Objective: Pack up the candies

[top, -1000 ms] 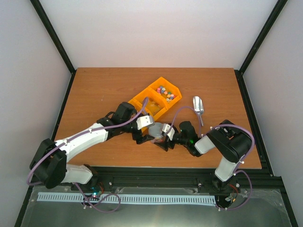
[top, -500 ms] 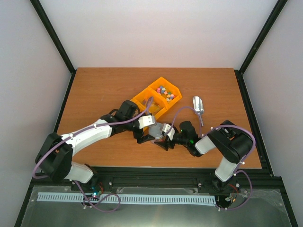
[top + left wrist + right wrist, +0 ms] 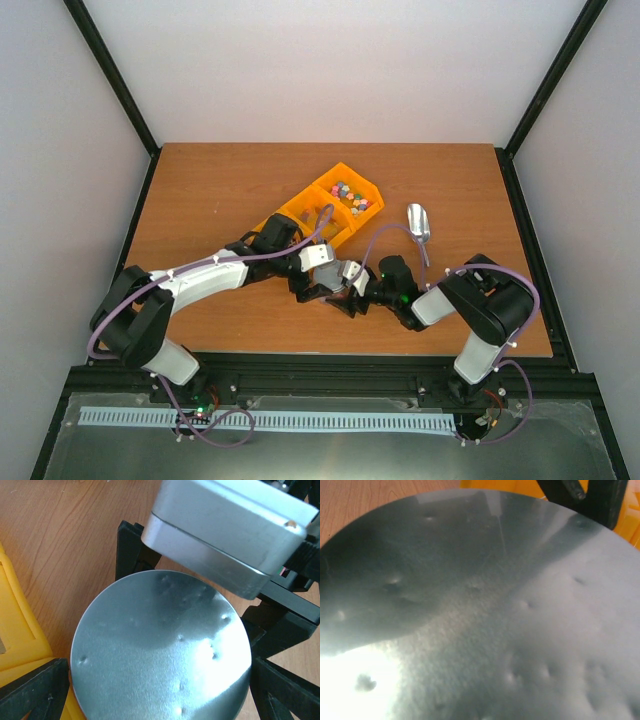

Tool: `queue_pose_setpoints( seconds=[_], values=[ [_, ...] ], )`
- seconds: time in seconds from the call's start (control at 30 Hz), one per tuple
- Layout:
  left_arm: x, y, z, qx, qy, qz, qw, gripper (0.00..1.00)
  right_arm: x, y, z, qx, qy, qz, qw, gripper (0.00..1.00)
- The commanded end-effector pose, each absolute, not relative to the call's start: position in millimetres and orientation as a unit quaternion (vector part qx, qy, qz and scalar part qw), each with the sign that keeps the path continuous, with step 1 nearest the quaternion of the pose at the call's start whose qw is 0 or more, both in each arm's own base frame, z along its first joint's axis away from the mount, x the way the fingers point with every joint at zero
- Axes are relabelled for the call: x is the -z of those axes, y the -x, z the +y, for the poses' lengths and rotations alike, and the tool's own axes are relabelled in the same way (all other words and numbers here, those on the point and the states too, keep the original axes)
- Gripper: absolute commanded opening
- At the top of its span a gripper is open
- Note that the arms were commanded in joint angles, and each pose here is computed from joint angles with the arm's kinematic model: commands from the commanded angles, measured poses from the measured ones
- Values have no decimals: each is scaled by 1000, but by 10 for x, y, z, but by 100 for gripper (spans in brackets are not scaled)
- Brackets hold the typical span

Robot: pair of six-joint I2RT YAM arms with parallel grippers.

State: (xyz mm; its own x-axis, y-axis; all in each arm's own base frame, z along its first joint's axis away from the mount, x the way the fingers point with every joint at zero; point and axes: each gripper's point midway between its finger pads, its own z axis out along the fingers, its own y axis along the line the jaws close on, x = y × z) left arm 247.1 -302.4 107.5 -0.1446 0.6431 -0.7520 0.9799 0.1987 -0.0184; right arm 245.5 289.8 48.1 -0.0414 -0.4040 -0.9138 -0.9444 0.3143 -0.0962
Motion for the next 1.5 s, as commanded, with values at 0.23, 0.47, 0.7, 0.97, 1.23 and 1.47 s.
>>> queue_pose_setpoints(
  seconds=[0.23, 0.47, 0.7, 0.97, 1.23, 1.47],
  values=[
    [-1233, -2489, -3192, 289, -595, 672, 332, 89, -632, -2520, 2980, -295, 517, 635, 493, 70],
    [-1174, -2182, -3118, 306, -662, 616, 299, 74, -639, -2452, 2986, -297, 542, 613, 493, 58],
    [-1108, -1838, -2983, 322, -738, 536, 254, 70, -654, -2382, 2979, -318, 574, 579, 484, 50],
    [-1115, -2279, -3062, 291, -651, 637, 294, 63, -762, -2583, 2910, -299, 556, 593, 499, 98],
    [-1205, -2697, -3001, 250, -522, 730, 363, 64, -798, -2529, 2824, -312, 522, 623, 493, 100],
    [-1215, -2759, -3037, 254, -505, 738, 368, 64, -677, -2745, 2812, -277, 489, 662, 496, 95]
  ],
)
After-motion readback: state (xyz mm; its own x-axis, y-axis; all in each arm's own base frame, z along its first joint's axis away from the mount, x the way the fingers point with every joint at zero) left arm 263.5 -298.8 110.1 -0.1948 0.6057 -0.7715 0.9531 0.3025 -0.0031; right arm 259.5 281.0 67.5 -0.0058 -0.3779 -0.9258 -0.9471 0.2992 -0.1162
